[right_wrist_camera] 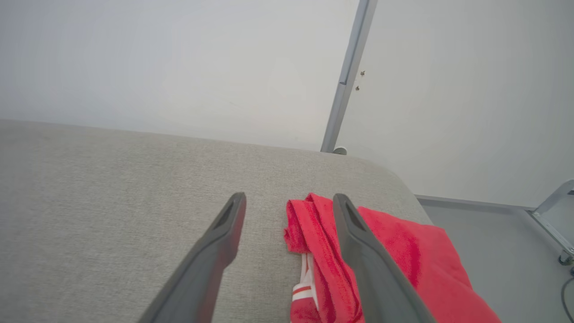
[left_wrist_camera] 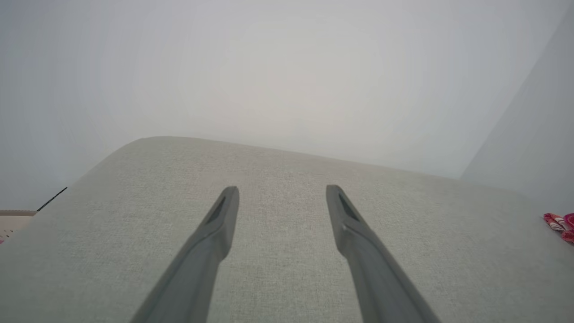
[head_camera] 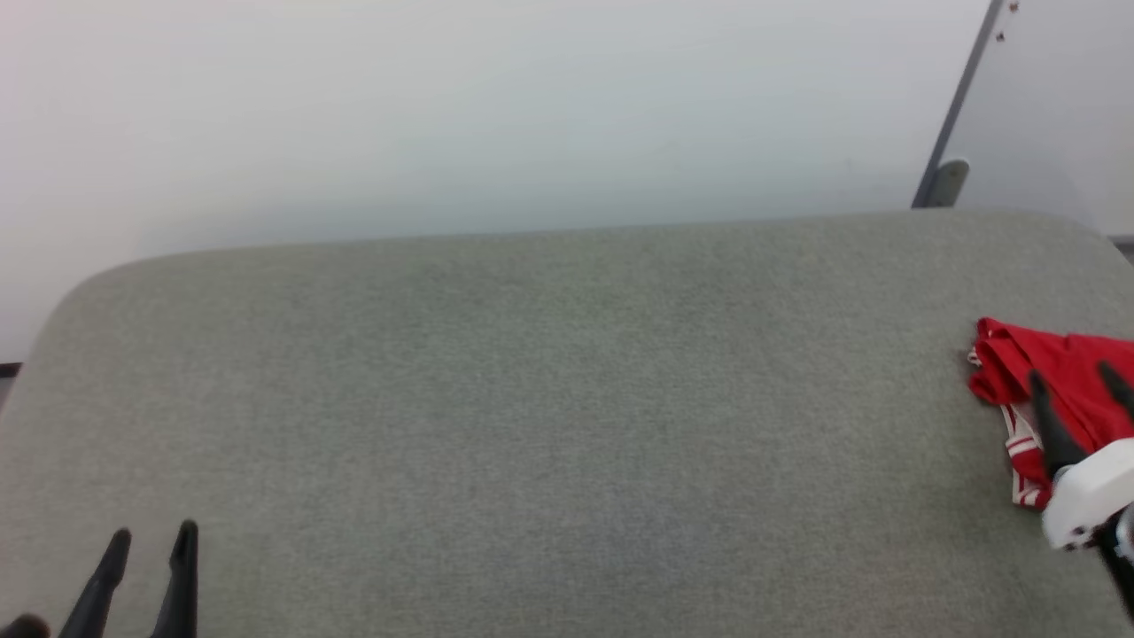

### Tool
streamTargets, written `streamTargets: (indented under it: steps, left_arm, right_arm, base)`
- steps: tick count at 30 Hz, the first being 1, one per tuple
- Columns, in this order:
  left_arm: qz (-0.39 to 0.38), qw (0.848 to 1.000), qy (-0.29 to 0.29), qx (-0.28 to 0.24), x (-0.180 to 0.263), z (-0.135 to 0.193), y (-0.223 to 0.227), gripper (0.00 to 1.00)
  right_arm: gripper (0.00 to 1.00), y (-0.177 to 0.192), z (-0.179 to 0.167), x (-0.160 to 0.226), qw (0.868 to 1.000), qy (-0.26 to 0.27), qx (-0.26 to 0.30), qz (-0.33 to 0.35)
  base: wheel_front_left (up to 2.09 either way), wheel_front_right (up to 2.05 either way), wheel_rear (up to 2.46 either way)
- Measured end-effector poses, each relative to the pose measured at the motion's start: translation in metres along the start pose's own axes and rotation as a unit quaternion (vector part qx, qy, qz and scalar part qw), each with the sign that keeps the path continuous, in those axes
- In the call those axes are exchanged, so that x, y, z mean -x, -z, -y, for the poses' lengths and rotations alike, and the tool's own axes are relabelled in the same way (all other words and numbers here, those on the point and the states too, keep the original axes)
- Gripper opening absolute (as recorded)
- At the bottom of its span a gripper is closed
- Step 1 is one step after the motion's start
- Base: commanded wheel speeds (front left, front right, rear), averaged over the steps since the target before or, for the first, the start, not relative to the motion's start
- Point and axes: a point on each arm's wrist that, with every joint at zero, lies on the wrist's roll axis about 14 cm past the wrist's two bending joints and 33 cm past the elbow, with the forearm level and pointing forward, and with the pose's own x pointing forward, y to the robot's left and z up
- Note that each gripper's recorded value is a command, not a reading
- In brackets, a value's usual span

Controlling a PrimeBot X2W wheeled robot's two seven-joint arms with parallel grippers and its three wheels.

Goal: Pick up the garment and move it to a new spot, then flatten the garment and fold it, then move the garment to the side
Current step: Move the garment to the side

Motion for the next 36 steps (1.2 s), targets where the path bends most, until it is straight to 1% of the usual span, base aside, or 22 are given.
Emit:
streamTargets:
  steps: [6, 14, 21, 26, 36]
  left_arm:
    - [0.013, 0.999, -0.034, -0.001, 0.023, -0.017, -0.007, 1.0]
    - [0.013, 0.999, -0.047, -0.009, 0.04, -0.027, -0.01, 1.0]
    - [0.009, 0.999, -0.049, -0.01, 0.043, -0.029, -0.008, 1.0]
    - [0.006, 0.999, -0.045, -0.008, 0.042, -0.026, -0.005, 1.0]
    - [0.003, 0.999, -0.037, -0.006, 0.037, -0.021, -0.003, 1.0]
  right_arm:
    - [1.0, 0.004, -0.045, 0.009, 0.998, -0.042, -0.032, 0.018]
    - [1.0, 0.012, -0.082, 0.024, 0.995, -0.072, -0.057, 0.028]
    - [1.0, 0.016, -0.102, 0.036, 0.994, -0.086, -0.064, 0.032]
    - [1.0, 0.018, -0.109, 0.044, 0.993, -0.089, -0.068, 0.036]
    - [1.0, 0.019, -0.109, 0.057, 0.993, -0.08, -0.074, 0.043]
  base:
    - [0.0, 0.0, 0.0]
    - [0.0, 0.0, 0.0]
    - [0.0, 0.0, 0.0]
    - [0.0, 0.0, 0.0]
    - [0.0, 0.0, 0.0]
